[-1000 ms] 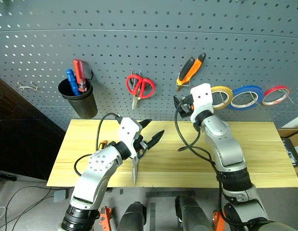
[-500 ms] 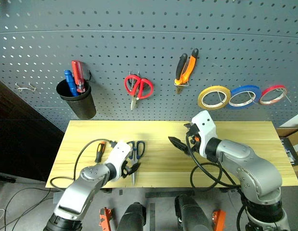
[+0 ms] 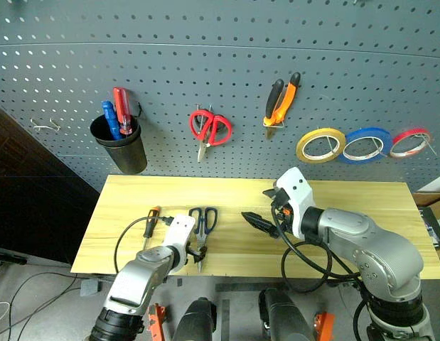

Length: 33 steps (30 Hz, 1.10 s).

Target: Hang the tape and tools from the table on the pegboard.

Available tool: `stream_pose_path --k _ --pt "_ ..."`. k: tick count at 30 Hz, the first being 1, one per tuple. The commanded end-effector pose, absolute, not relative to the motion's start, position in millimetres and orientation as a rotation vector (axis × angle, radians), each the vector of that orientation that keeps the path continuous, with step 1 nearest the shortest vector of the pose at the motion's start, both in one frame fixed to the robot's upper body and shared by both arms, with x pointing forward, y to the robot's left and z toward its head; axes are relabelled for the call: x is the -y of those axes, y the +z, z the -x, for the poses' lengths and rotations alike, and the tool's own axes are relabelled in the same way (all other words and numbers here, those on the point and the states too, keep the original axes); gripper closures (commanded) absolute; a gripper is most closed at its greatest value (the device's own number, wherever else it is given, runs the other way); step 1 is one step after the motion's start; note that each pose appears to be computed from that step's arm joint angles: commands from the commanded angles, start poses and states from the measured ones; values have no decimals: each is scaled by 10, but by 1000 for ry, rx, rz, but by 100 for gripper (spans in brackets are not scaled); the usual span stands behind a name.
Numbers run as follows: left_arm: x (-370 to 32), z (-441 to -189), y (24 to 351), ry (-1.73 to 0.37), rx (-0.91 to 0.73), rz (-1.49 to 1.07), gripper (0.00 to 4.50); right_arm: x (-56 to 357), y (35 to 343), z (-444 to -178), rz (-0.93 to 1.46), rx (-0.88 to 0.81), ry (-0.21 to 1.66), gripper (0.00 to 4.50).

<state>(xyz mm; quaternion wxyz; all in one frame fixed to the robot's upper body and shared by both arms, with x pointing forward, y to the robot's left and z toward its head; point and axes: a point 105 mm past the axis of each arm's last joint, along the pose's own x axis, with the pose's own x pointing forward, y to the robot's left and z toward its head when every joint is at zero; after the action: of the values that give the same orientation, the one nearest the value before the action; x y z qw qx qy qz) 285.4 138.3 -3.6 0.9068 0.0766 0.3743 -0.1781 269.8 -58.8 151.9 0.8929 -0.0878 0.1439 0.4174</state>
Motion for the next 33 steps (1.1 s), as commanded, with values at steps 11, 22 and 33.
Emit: stream_pose_path --k 11,22,33 --pt "-1304 -2889 -232 -286 -877 -87 45 552 1593 -2477 189 -291 969 0" --pt "-1235 -2979 -107 -403 -778 -83 356 598 1588 -2485 186 -291 941 0" --pt "-1415 -2977 101 -504 -614 -157 413 684 1608 -2539 203 -260 879 0"
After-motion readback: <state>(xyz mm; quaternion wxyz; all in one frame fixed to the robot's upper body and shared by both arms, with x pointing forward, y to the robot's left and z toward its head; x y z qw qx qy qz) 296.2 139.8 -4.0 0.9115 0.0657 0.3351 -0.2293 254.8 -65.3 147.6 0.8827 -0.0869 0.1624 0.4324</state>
